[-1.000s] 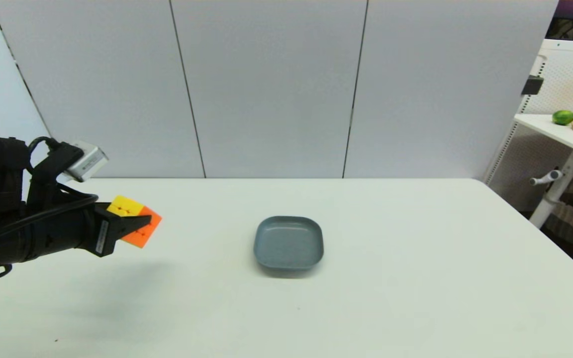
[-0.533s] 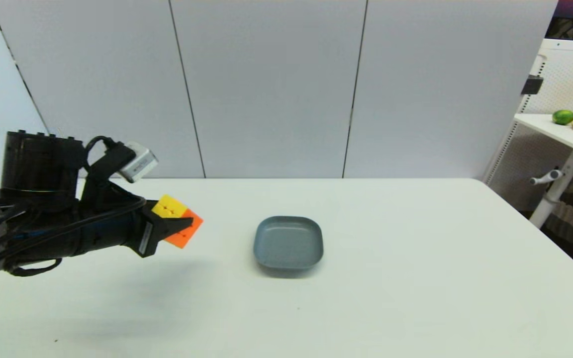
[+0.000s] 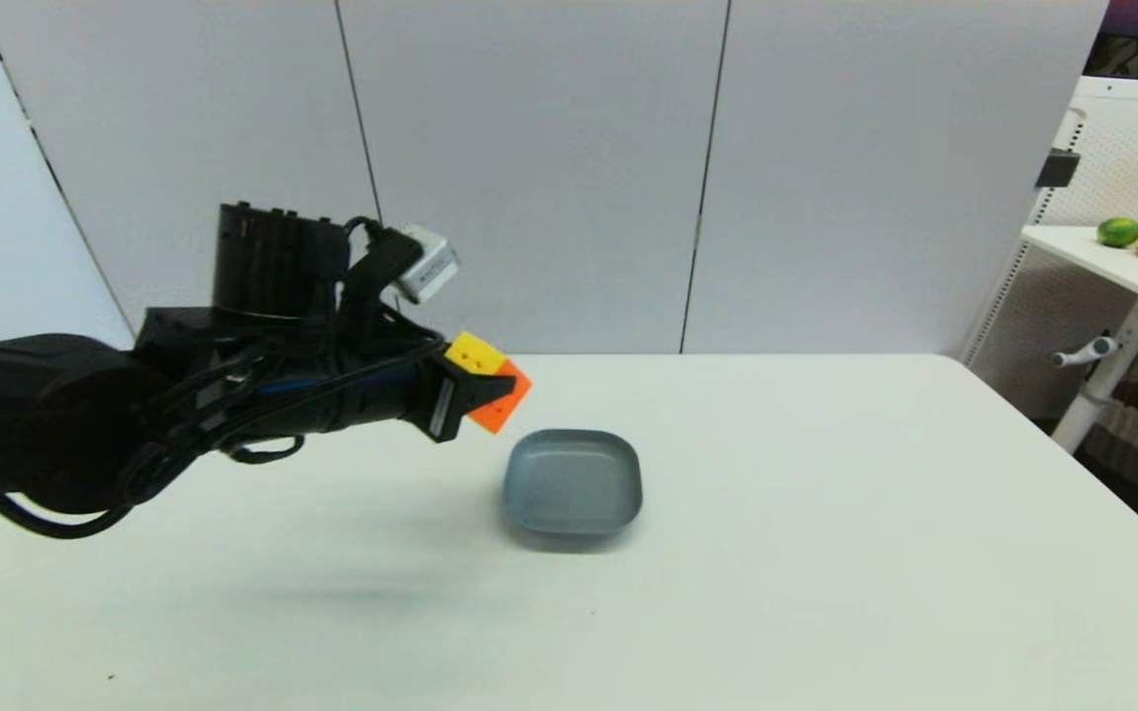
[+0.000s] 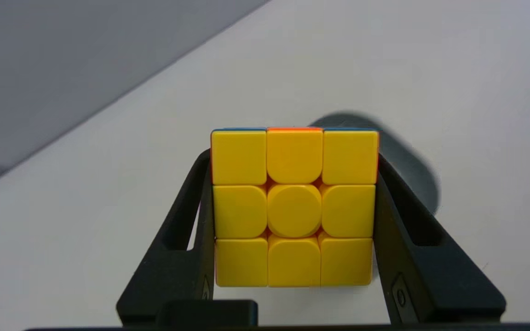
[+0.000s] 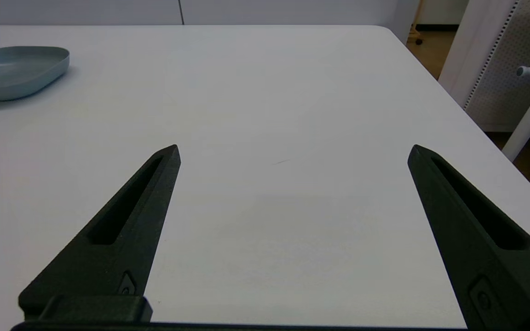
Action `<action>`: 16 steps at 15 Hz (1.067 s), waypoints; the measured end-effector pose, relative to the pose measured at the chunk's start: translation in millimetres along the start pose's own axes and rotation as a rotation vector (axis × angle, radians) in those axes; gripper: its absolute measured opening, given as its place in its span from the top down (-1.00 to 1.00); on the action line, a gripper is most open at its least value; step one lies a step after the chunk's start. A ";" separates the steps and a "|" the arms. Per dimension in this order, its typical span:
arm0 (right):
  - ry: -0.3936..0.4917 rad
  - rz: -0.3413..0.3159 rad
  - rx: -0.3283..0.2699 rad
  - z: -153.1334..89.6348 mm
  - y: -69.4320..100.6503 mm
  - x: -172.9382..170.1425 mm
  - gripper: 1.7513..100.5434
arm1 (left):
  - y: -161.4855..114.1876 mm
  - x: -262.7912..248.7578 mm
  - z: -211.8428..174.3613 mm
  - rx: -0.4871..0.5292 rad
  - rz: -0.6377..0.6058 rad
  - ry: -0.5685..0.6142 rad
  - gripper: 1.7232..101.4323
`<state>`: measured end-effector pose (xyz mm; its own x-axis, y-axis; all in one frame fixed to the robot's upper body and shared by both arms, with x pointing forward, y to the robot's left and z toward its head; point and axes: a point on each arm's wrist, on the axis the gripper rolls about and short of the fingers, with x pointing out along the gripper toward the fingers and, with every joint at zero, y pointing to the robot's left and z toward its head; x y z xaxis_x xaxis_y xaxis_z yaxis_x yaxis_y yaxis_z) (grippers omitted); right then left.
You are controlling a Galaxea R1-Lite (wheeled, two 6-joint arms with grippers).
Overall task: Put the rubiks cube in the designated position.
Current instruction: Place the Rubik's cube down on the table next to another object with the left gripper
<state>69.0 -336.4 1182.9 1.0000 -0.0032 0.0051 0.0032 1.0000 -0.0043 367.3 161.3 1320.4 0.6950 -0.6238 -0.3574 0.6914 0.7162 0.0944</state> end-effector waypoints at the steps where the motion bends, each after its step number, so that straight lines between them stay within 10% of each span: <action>1: 0.000 0.000 0.000 0.0 0.0 0.0 -0.95 | -10.5 8.7 10.0 0.005 -0.020 -0.031 -0.05; 9: 0.000 0.000 -0.001 0.0 0.0 0.0 -0.95 | -117.1 59.3 34.9 0.049 -0.202 -0.092 -0.05; 16: 0.000 0.000 0.000 0.1 0.0 0.0 -0.95 | -142.6 115.0 14.9 0.020 -0.060 0.005 -0.05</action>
<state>69.1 -336.4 1182.9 1.0000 -0.0032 0.0051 0.0032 1.0000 -0.0043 351.6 -17.3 1279.6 0.6515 -0.6636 -0.3677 0.7354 0.6715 0.0910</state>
